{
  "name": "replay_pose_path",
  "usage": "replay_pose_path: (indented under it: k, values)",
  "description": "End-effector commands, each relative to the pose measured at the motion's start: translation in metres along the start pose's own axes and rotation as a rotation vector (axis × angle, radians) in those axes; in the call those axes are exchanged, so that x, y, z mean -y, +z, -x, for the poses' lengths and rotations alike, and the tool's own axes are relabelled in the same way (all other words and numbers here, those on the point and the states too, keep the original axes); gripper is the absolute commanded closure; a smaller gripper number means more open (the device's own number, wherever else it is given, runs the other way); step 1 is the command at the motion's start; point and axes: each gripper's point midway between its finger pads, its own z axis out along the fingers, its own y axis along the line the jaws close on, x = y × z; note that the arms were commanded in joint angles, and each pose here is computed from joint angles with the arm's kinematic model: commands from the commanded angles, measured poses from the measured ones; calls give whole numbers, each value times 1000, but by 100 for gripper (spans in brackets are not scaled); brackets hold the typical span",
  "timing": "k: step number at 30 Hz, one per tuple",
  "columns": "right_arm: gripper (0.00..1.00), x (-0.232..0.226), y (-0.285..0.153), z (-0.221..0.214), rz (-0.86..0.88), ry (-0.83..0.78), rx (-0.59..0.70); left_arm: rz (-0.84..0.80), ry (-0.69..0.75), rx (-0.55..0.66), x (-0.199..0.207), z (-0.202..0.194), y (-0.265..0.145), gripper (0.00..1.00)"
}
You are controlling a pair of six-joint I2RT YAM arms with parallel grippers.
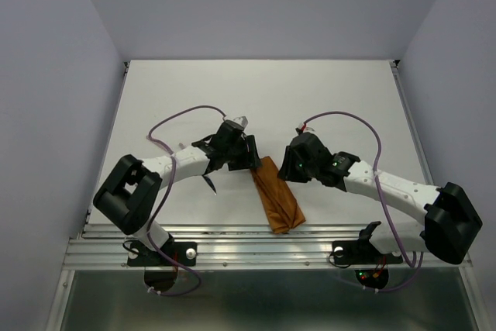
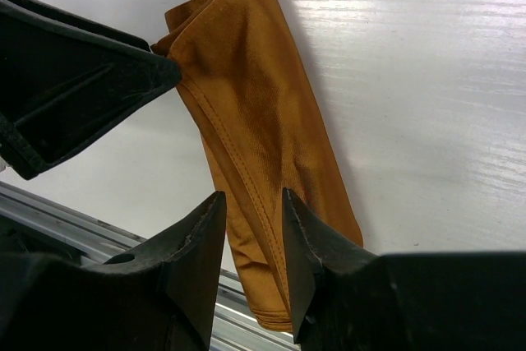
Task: Fold the napkin into a case and place the utensils inside
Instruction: Pick up the smaller rectangle-folded napkin from the center of the board.
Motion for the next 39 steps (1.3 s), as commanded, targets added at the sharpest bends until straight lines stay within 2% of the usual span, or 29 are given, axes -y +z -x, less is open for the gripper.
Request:
replay_pose_path:
  k: [1,5,7,14,17,19,22,23,26,30,39]
  values:
    - [61,3,2,0,-18,2,10,-42,51,31,16,15,-1,37]
    - [61,3,4,-1,-22,0,5,-35,53,13,13,12,4,38]
    - [61,4,4,-3,-22,-1,-4,-33,51,9,12,11,5,44]
    - [57,14,-1,-21,-37,-37,-77,-18,51,-13,8,8,13,41]
    - [57,17,-7,-32,-27,-41,-106,-20,50,-15,9,8,14,50]
    - [57,21,-8,-39,-28,-36,-121,-24,51,-12,11,9,14,61]
    - [57,26,-12,-47,-34,-32,-132,-25,50,-14,11,10,16,67]
    - [57,26,-14,-46,-32,-25,-129,-27,48,-14,12,11,16,75]
    - [57,26,-16,-51,-26,-22,-135,-30,47,-16,13,11,16,83]
    - [57,24,-21,-61,-32,-46,-155,-33,48,-12,16,14,13,100]
    - [57,9,-32,-98,-58,-101,-189,-23,50,9,24,27,7,100]
